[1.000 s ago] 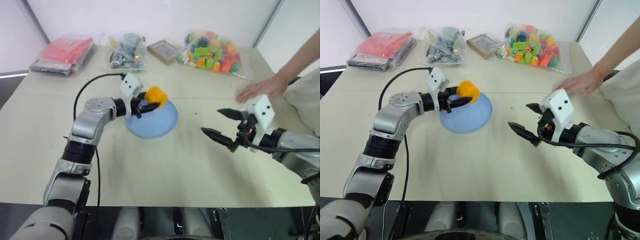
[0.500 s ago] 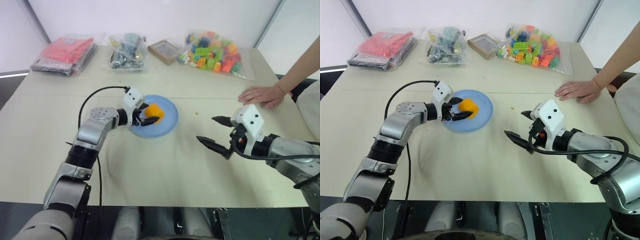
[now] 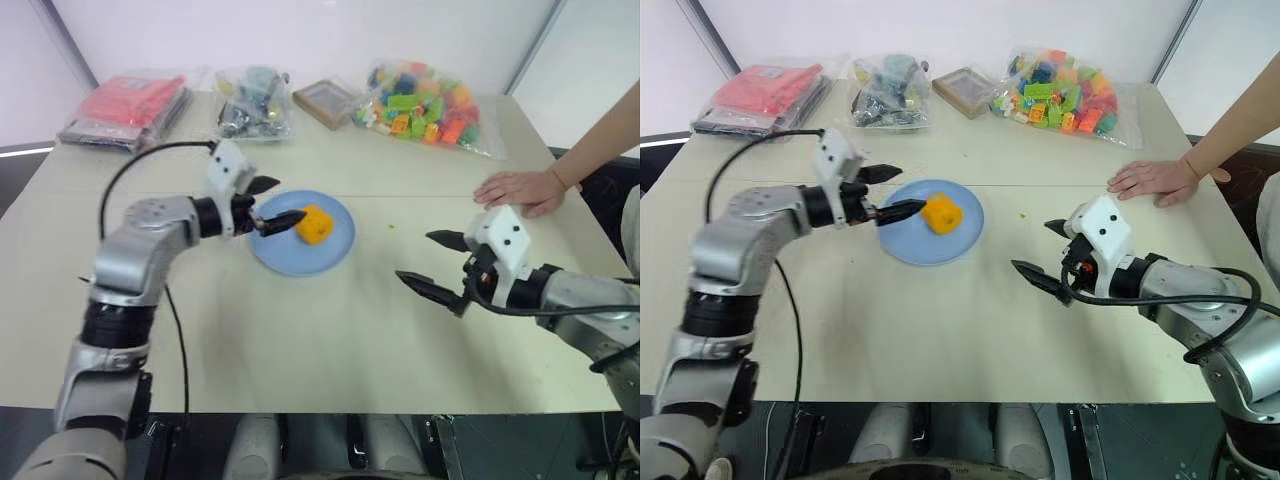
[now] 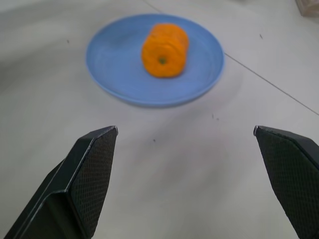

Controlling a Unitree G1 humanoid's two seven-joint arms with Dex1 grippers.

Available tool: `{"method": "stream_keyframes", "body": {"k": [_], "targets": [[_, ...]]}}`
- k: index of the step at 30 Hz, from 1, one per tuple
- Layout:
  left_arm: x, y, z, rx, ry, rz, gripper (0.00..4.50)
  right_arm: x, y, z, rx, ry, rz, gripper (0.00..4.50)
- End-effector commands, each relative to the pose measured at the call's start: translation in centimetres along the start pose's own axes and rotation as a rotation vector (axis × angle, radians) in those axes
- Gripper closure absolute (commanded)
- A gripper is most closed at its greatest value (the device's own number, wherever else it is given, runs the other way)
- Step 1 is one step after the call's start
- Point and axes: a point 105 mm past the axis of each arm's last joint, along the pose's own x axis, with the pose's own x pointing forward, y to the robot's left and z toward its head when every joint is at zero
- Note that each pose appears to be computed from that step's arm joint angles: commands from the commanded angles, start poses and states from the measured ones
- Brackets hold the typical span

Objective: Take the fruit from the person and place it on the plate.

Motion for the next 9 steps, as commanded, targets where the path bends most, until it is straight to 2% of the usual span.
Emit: {"method": "stream_keyframes", "body": {"k": [1, 6, 9], "targets": [[-1.7, -1.0, 0.8, 0.022, 0.005, 0.014, 0.05, -0.3, -0.4, 0.9, -0.043, -0.034, -0.010, 0.00], [-4.8, -0.9, -0.7, -0.005, 0.099, 0.084, 0.05, 0.0, -0.4, 1.2, -0.052, -0.041, 0.018, 0.00], [-5.5, -0.7, -1.1, -0.005, 0.110, 0.104, 0.05, 0.2, -0.6, 1.1, -0.058, -0.038, 0.032, 0.00]]}}
